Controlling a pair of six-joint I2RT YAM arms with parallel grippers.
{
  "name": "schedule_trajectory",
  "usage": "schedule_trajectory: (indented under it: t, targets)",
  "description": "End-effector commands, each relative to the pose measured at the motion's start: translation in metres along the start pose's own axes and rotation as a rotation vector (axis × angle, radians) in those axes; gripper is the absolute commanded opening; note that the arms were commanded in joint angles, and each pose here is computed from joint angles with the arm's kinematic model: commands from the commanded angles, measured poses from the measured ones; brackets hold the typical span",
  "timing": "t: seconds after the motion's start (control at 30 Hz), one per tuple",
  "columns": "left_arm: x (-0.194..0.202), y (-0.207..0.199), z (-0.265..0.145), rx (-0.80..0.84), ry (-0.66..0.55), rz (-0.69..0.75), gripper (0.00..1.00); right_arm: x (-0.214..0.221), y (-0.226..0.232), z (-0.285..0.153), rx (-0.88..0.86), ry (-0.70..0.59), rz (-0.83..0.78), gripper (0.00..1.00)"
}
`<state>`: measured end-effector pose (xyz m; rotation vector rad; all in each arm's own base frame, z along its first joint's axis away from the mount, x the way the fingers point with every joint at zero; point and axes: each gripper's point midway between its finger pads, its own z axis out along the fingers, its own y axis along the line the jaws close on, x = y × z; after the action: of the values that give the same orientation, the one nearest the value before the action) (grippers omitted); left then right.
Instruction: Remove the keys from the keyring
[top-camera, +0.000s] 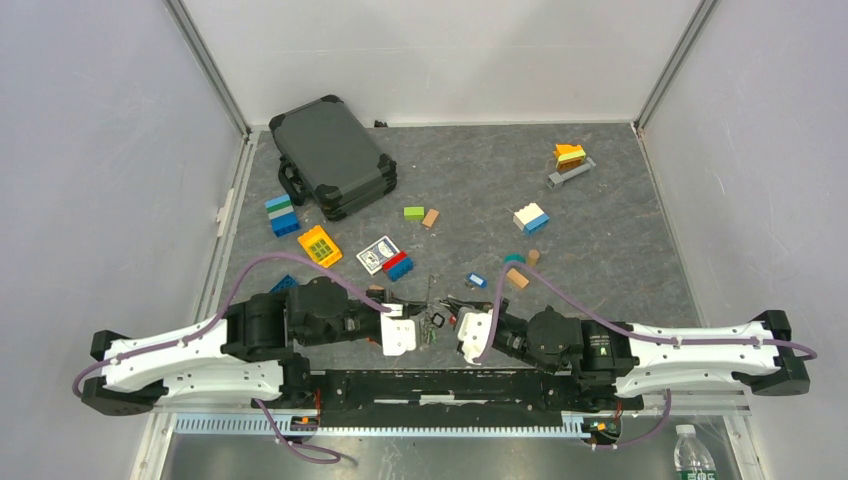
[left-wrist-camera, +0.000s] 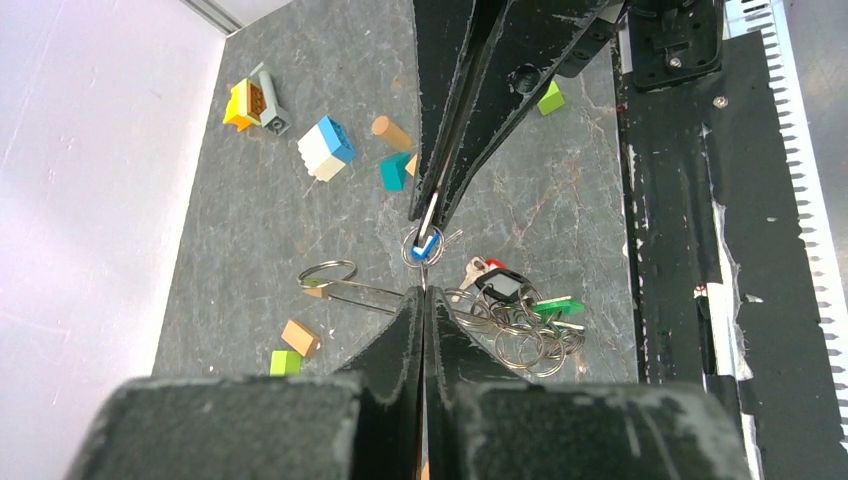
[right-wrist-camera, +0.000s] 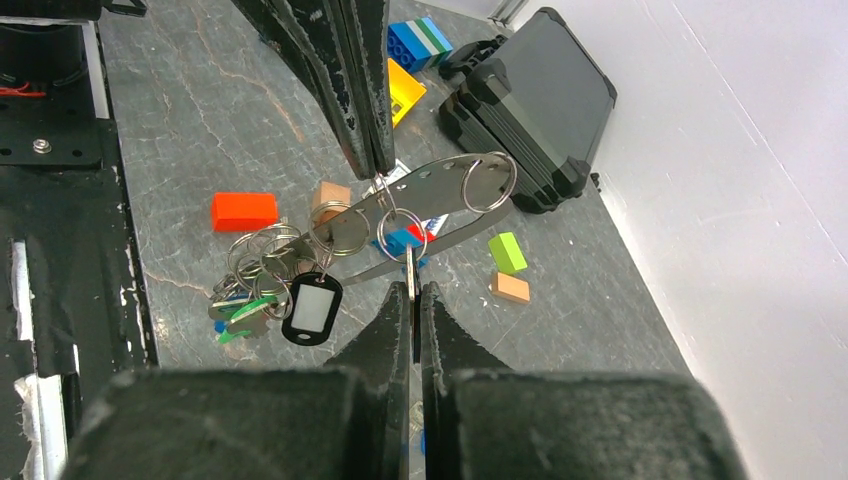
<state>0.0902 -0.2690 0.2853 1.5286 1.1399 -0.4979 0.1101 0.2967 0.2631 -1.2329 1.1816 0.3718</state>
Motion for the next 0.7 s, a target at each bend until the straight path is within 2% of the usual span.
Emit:
schedule_trajectory:
  t: [0.0, 0.37, 0.67]
  targets:
    - [-0.015, 0.005, -0.009, -0.017, -0.073, 0.019, 0.02, 0.004, -0.010, -0.003, 0.057, 0.013, 0.018, 0.00]
    - [-0.014, 0.004, -0.007, -0.015, -0.071, 0.013, 0.02, -0.008, 0.006, 0.002, -0.029, -0.055, 0.004, 0.00]
    - [-0.010, 0.001, -0.004, -0.015, -0.072, 0.000, 0.02, -0.007, 0.002, 0.004, -0.007, -0.038, -0.009, 0.00]
